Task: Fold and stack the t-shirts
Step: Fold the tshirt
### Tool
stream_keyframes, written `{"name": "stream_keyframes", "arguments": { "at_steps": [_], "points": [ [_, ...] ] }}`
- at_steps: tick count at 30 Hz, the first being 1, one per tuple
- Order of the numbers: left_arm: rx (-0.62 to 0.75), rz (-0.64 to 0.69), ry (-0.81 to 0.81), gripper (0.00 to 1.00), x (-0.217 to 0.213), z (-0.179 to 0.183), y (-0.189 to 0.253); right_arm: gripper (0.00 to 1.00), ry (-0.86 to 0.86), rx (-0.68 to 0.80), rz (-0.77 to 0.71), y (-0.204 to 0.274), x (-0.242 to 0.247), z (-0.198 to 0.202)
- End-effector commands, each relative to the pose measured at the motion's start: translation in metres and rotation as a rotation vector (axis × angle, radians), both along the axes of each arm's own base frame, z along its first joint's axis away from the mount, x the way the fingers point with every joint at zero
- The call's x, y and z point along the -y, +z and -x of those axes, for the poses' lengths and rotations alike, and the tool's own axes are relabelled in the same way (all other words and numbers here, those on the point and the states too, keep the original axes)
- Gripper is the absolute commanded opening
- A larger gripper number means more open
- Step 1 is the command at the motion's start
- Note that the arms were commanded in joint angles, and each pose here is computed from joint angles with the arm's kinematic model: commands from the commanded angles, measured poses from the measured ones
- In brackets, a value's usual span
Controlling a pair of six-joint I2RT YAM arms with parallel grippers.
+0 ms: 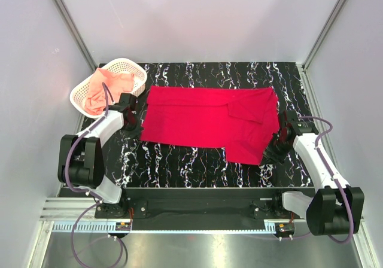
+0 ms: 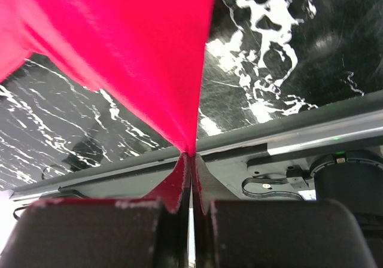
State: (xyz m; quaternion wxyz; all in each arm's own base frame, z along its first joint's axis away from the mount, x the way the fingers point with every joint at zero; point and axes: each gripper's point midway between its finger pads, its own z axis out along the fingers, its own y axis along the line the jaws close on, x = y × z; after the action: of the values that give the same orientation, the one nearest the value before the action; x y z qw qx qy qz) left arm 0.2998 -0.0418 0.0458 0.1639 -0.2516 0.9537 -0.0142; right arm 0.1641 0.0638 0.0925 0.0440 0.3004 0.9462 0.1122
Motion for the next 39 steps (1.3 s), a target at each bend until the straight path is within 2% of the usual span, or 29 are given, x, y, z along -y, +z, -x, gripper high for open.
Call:
{"name": "stream_keyframes", "arguments": {
  "at_steps": [1, 8, 17, 27, 31, 39],
  "points": [
    [0.052, -0.038, -0.007, 0.0, -0.008, -0.01, 0.023, 0.0, 0.039, 0.052, 0.007, 0.019, 0.0, -0.019],
    [0.08, -0.036, -0.014, 0.0, -0.005, -0.031, 0.04, 0.0, 0.065, 0.093, 0.013, 0.032, 0.0, -0.048],
    [0.113, -0.051, -0.031, 0.0, -0.003, -0.073, 0.063, 0.0, 0.102, 0.194, 0.032, 0.068, 0.0, -0.118],
    [0.073, -0.065, -0.043, 0.0, 0.0, -0.114, 0.049, 0.0, 0.126, 0.261, 0.01, 0.086, -0.007, -0.205],
    [0.082, -0.067, -0.042, 0.0, 0.001, -0.132, 0.052, 0.0, 0.139, 0.268, 0.003, 0.084, -0.01, -0.228],
    [0.051, -0.088, -0.038, 0.0, -0.001, -0.145, 0.039, 0.0, 0.167, 0.314, -0.031, 0.087, -0.016, -0.273]
  ]
}}
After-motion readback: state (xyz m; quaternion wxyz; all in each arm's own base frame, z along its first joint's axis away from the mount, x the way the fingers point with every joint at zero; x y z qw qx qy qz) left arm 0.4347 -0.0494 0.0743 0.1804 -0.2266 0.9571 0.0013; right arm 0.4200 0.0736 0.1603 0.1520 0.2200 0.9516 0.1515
